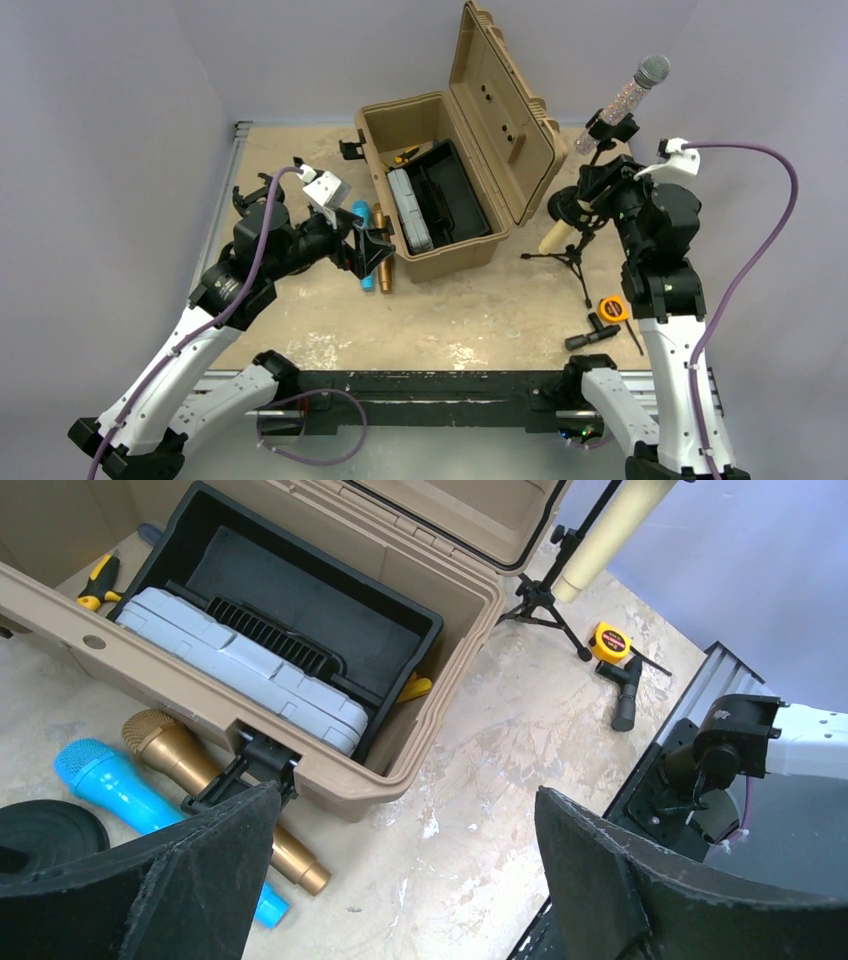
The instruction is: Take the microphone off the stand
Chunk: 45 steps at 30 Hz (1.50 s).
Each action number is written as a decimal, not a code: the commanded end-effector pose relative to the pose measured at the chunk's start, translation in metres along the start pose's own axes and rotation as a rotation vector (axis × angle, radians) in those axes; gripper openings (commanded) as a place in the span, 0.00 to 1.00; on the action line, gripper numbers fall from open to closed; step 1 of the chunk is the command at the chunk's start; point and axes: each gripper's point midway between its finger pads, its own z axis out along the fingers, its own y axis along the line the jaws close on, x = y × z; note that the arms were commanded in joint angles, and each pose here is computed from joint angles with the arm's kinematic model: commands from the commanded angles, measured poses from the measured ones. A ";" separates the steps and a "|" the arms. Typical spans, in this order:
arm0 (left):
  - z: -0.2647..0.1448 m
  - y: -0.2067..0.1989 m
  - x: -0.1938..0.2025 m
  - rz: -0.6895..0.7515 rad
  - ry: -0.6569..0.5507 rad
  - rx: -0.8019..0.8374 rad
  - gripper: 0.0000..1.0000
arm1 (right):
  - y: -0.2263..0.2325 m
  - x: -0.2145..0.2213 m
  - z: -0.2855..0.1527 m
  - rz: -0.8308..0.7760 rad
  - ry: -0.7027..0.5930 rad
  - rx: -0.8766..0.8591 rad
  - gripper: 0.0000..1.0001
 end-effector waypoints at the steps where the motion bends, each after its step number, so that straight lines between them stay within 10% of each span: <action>1: -0.008 -0.006 -0.025 0.055 -0.072 0.009 0.95 | 0.013 -0.060 -0.010 -0.033 -0.164 -0.012 0.22; 11: -0.006 -0.004 -0.024 0.054 -0.067 0.002 0.95 | 0.031 -0.145 -0.034 -0.092 -0.387 -0.010 0.00; 27: -0.006 -0.002 -0.024 0.055 -0.067 -0.013 0.94 | 0.090 -0.262 -0.086 -0.155 -0.648 -0.131 0.00; 45: -0.053 0.091 -0.031 -0.018 -0.152 -0.603 0.89 | 0.278 -0.072 -0.083 -0.359 -0.172 -1.225 0.00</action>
